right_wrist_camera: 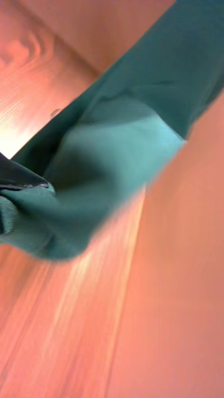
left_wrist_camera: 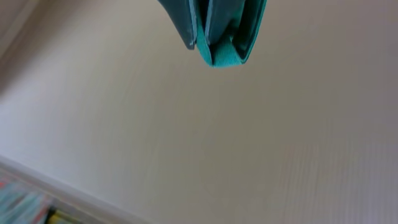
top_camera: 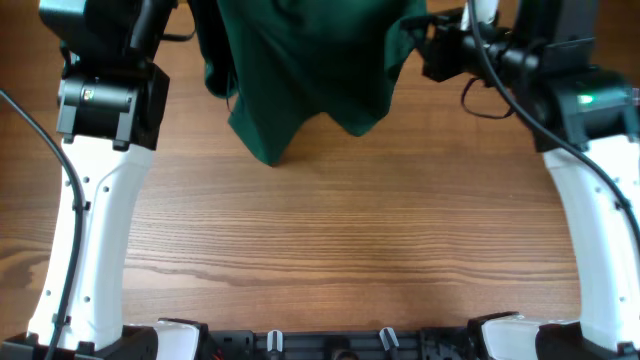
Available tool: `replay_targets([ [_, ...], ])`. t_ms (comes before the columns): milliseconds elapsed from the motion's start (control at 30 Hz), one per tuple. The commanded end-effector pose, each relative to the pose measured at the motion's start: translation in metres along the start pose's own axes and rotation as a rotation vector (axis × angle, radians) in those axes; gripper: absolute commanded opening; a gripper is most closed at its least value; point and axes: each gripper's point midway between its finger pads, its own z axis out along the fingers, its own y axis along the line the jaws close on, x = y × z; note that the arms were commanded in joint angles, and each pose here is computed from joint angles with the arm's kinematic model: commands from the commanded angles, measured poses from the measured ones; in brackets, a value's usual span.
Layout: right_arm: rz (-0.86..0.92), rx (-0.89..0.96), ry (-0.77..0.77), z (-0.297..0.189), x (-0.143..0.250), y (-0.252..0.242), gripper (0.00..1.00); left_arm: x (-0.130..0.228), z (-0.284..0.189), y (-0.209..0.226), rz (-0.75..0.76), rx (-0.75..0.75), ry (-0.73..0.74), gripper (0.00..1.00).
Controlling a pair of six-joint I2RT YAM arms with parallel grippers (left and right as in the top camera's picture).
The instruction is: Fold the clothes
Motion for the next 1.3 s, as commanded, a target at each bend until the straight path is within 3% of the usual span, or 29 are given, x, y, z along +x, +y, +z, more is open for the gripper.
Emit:
replay_targets([
  [0,-0.144,0.143,-0.091,-0.04,-0.041,0.0,0.04,-0.045,-0.025,-0.004,0.027,-0.05,-0.024,0.04],
  [200,-0.205,0.225,-0.161,-0.097,-0.07,0.018,0.04,-0.072,-0.065,-0.015,0.013,-0.082,0.087,0.04],
  [367,-0.25,0.293,-0.193,-0.138,-0.079,0.028,0.04,-0.069,-0.084,-0.017,0.003,-0.104,0.158,0.04],
  [633,-0.293,0.328,-0.31,-0.196,-0.096,0.054,0.04,-0.088,-0.117,-0.028,0.007,-0.097,0.129,0.04],
  [800,-0.306,0.33,-0.304,-0.205,-0.09,0.058,0.04,-0.1,-0.147,-0.025,0.012,-0.155,0.112,0.04],
  [1000,-0.282,0.328,-0.284,-0.214,-0.078,0.062,0.04,-0.084,-0.155,-0.023,0.004,-0.171,0.181,0.04],
  [1133,-0.271,0.329,-0.259,-0.197,-0.082,0.053,0.04,-0.067,-0.131,-0.014,-0.001,-0.181,0.224,0.04],
  [1267,-0.303,0.338,-0.196,-0.146,-0.093,0.026,0.04,-0.034,-0.081,0.004,0.001,-0.2,0.275,0.04],
])
